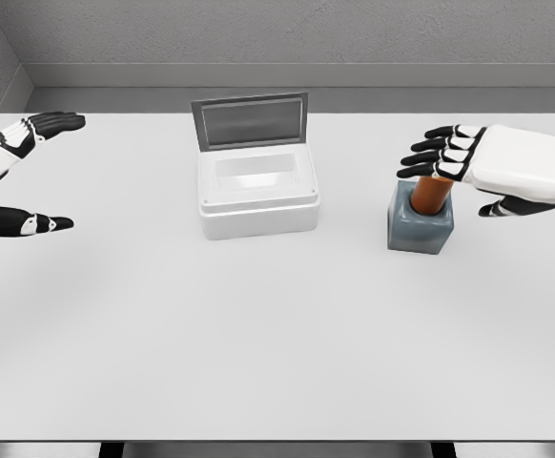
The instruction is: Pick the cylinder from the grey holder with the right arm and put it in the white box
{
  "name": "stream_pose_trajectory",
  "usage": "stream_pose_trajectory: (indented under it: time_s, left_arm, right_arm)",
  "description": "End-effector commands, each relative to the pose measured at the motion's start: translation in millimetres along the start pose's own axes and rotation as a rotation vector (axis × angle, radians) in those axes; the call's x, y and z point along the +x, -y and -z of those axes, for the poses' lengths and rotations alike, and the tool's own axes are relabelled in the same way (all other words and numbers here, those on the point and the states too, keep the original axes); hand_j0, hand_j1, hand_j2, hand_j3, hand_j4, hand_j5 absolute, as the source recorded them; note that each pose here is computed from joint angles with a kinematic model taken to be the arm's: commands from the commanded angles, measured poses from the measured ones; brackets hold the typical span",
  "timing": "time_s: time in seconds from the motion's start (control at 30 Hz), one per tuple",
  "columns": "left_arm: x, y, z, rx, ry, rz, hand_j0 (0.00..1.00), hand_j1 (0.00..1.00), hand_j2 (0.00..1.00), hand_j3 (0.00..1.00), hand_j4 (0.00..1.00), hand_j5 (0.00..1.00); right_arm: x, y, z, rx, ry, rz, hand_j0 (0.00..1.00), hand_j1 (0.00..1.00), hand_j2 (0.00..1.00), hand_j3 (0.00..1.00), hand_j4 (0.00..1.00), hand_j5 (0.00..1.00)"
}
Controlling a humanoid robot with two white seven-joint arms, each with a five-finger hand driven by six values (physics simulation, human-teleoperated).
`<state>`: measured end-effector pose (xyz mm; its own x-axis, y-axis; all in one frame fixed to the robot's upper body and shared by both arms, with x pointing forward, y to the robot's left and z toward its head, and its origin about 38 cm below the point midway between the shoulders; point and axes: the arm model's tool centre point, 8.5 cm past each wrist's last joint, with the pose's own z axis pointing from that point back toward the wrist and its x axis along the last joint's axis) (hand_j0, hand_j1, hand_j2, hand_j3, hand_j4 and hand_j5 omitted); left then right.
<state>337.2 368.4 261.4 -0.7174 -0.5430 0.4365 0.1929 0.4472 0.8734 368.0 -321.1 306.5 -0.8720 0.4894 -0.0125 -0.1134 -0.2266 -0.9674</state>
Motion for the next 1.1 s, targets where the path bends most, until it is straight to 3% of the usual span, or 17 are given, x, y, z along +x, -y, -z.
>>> stream_pose_trajectory:
  time_s: [0.0,0.13,0.2,0.23,0.27,0.3,0.4,0.43,0.53,0.63,0.73,0.8,0.87,1.0,1.07]
  left_arm:
    - [0,0.8,1,0.016,0.003,-0.012,1.00,1.00,1.00,1.00,1.00,1.00]
    - [-1,-1.1,0,0.023,-0.002,-0.008,1.00,1.00,1.00,1.00,1.00,1.00]
    - [-2,0.9,0,0.019,-0.003,-0.013,1.00,1.00,1.00,1.00,1.00,1.00]
    - [-1,3.9,0,0.021,0.002,-0.026,1.00,1.00,1.00,1.00,1.00,1.00]
    - [0,9.3,2,0.044,0.010,-0.052,1.00,1.00,1.00,1.00,1.00,1.00]
    - [0,13.2,4,0.077,0.017,-0.099,1.00,1.00,1.00,1.00,1.00,1.00]
    - [-1,22.4,6,0.132,0.031,-0.268,1.00,1.00,1.00,1.00,1.00,1.00]
    - [-4,30.7,7,0.156,0.031,-0.359,1.00,1.00,1.00,1.00,1.00,1.00]
    - [-5,33.3,14,0.234,0.039,-0.568,1.00,1.00,1.00,1.00,1.00,1.00]
    - [-16,44.8,36,0.214,-0.075,-0.775,1.00,1.00,1.00,1.00,1.00,1.00]
    - [-22,56.0,51,0.185,-0.146,-0.931,1.00,1.00,1.00,1.00,1.00,1.00]
    - [-23,63.3,56,0.184,-0.157,-0.961,1.00,1.00,1.00,1.00,1.00,1.00]
    - [-24,66.4,58,0.169,-0.168,-0.941,1.00,1.00,1.00,1.00,1.00,1.00]
    - [-36,90.2,68,0.152,-0.200,-0.989,1.00,1.00,1.00,1.00,1.00,1.00]
    - [-41,89.9,79,0.162,-0.198,-0.999,1.00,1.00,1.00,1.00,1.00,1.00]
  right_arm:
    - [0.3,-0.4,1,-0.002,0.002,0.007,1.00,1.00,1.00,1.00,1.00,1.00]
    - [-0.8,8.9,1,-0.025,0.001,-0.009,1.00,1.00,1.00,1.00,1.00,1.00]
    - [-0.2,4.1,3,0.003,0.007,-0.008,1.00,1.00,1.00,1.00,1.00,1.00]
    - [-4.2,21.1,0,0.071,-0.007,-0.065,1.00,1.00,1.00,1.00,1.00,1.00]
    - [-7.1,27.3,-3,0.173,-0.018,-0.084,0.99,0.99,0.99,0.99,0.99,0.99]
    - [-12.2,23.7,6,0.259,-0.005,-0.059,0.99,0.99,0.99,0.99,0.99,0.99]
    - [-34.4,43.6,29,0.185,0.000,-0.008,0.99,0.99,0.99,0.99,0.99,0.99]
    - [-35.1,46.4,28,0.186,-0.006,-0.020,0.99,0.99,0.99,0.99,0.99,0.99]
    - [-38.5,65.0,21,0.175,-0.034,-0.068,0.99,0.99,0.99,0.99,0.99,0.99]
    - [-49.9,55.1,22,0.207,-0.071,-0.068,0.99,0.99,0.99,0.99,0.99,0.99]
    - [-53.3,29.0,34,0.305,-0.080,-0.097,0.99,0.99,0.99,0.99,0.99,0.99]
    - [-56.6,21.9,35,0.338,-0.093,-0.112,0.98,0.98,0.98,0.98,0.98,0.98]
    - [-56.4,22.0,43,0.355,-0.094,-0.150,0.98,0.98,0.98,0.98,0.98,0.98]
    - [-62.2,8.4,50,0.396,-0.103,-0.150,0.98,0.98,0.98,0.98,0.98,0.98]
    - [-65.5,1.1,58,0.413,-0.107,-0.156,0.99,0.99,0.99,0.99,0.99,0.99]
